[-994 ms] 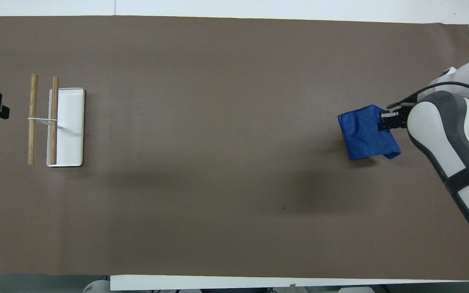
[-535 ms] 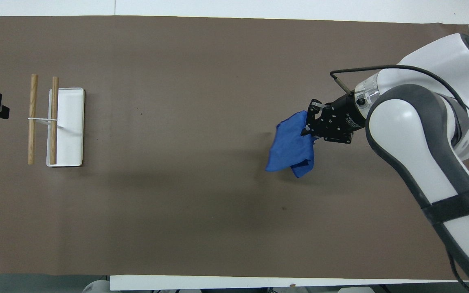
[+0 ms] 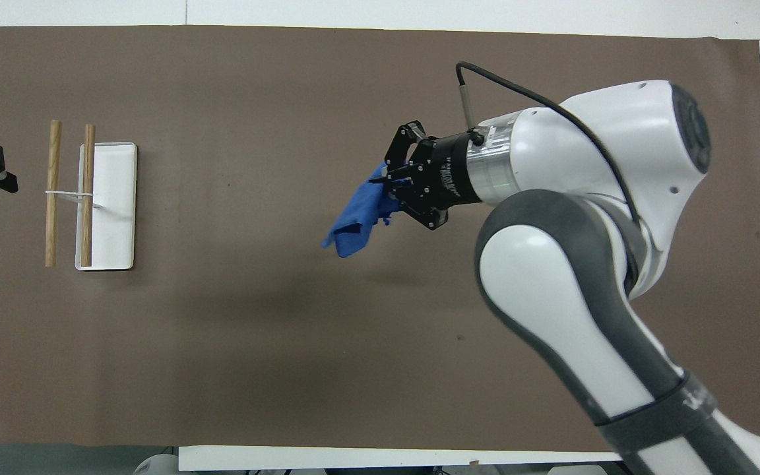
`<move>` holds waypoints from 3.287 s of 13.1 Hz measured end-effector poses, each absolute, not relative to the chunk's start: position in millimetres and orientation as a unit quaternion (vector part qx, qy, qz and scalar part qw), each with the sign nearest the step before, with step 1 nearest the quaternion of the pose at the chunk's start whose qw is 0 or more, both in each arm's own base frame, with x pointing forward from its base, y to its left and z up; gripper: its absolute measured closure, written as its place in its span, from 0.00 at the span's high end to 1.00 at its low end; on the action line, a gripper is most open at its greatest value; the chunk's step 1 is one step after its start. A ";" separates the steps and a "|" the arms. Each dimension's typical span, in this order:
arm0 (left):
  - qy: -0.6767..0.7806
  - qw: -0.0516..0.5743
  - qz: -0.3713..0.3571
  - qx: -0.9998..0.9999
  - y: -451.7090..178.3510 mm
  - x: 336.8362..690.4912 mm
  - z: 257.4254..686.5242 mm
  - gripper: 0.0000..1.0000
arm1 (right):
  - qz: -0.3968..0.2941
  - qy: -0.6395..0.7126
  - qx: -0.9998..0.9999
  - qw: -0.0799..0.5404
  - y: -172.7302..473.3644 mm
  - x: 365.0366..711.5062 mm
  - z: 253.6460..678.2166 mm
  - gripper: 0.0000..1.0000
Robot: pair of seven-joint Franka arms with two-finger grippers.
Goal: Right arm passes towel to left arm to hang
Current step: 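Hold the towel out while the left gripper reaches and grasps it, then carry the towel toward the white rack while the right gripper withdraws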
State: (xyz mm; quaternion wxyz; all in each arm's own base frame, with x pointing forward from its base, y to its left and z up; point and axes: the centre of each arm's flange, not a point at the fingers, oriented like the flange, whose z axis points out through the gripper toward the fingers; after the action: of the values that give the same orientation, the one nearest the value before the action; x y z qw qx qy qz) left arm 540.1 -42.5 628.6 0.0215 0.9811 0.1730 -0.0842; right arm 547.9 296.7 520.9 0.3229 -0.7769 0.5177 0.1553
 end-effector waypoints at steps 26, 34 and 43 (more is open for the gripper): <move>0.755 0.245 -0.072 0.604 -305.4 461.9 475.4 0.31 | 0.176 0.563 -0.733 0.339 331.8 545.2 520.7 0.06; 0.750 0.246 -0.070 0.610 -305.2 462.3 475.9 0.02 | 0.177 0.563 -0.734 0.338 332.2 544.8 520.4 0.06; 0.730 0.259 -0.043 0.632 -270.3 486.2 482.4 0.02 | 0.082 0.357 -0.905 0.219 300.0 541.2 501.7 1.00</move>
State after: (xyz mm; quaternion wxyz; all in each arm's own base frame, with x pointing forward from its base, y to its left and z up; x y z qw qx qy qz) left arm 486.2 -270.3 482.4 0.2588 0.6317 0.7295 -0.0426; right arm 541.2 300.0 501.7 0.2186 -0.9046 0.3566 0.0819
